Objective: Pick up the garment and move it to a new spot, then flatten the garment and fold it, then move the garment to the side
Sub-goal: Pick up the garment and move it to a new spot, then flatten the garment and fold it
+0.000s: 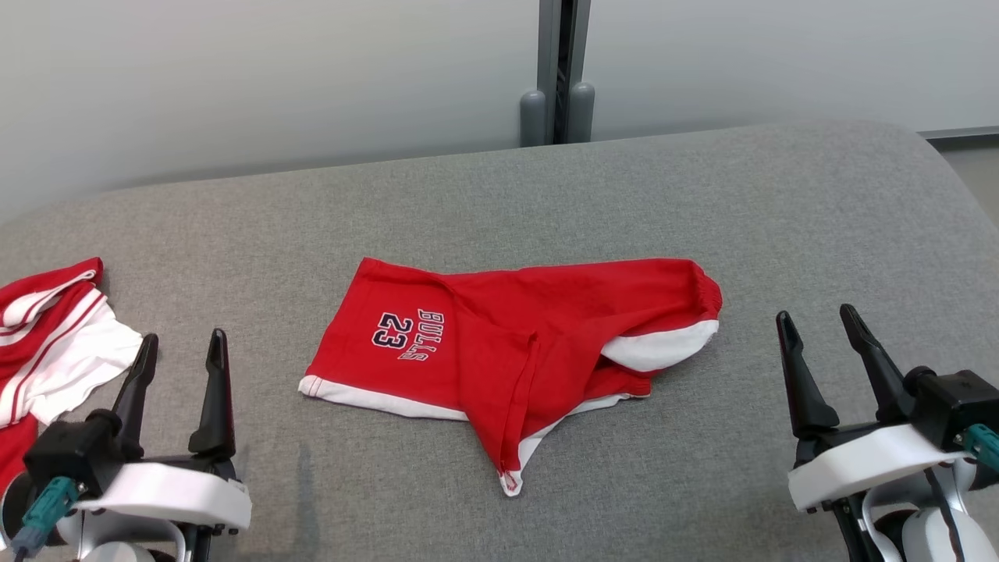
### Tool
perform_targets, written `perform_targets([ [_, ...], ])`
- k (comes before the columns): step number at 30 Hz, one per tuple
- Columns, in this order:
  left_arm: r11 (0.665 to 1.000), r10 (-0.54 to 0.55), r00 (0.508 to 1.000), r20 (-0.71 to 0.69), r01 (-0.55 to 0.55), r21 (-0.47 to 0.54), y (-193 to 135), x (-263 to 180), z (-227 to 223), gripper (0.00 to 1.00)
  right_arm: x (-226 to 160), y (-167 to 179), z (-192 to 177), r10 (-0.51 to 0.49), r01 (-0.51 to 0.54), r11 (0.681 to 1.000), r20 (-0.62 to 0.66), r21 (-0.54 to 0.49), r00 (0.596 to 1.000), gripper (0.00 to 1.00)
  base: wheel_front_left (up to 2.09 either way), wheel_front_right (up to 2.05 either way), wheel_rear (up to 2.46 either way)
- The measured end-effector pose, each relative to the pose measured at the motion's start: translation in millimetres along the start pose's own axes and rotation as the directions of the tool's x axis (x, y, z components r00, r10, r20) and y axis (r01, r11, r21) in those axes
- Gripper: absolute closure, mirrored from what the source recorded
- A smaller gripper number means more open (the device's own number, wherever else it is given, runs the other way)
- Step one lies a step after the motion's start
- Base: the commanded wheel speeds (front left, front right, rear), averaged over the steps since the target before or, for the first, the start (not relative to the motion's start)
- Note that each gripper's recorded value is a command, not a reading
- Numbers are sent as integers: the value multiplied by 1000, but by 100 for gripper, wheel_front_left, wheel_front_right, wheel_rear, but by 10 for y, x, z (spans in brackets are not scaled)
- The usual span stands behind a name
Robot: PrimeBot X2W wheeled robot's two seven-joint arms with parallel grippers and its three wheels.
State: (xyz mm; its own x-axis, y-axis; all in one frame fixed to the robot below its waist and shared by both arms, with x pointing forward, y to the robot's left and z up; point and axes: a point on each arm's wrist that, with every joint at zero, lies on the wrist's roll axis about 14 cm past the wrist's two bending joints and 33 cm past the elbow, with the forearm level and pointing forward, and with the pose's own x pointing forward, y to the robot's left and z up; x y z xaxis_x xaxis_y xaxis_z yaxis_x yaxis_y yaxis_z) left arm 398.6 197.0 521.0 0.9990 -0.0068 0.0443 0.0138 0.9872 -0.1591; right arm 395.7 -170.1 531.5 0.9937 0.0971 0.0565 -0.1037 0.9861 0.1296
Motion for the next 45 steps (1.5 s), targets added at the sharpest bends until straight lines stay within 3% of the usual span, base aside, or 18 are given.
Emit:
perform_targets([
  [12, 1000, 13, 1000, -24, -13, 0, -10, -265, -4, 0, -132, 28, 0, 4, -4, 1000, -11, 0, 1000, 0, 0, 0, 0],
  [27, 1000, -4, 1000, -30, 5, 15, -107, -234, 28, 0, -87, 43, -38, 8, -8, 1000, -21, 3, 1000, 0, 0, 0, 0],
  [37, 978, -208, 972, -111, 206, -32, -777, -41, -126, 0, -17, -9, -99, -5, 5, 1000, -37, 2, 999, 0, 0, 0, 0],
  [45, 893, -451, 839, -306, 429, -137, -1589, -223, -728, 0, 3, -140, -215, -42, 42, 999, -61, 3, 997, 0, 0, 0, 0],
])
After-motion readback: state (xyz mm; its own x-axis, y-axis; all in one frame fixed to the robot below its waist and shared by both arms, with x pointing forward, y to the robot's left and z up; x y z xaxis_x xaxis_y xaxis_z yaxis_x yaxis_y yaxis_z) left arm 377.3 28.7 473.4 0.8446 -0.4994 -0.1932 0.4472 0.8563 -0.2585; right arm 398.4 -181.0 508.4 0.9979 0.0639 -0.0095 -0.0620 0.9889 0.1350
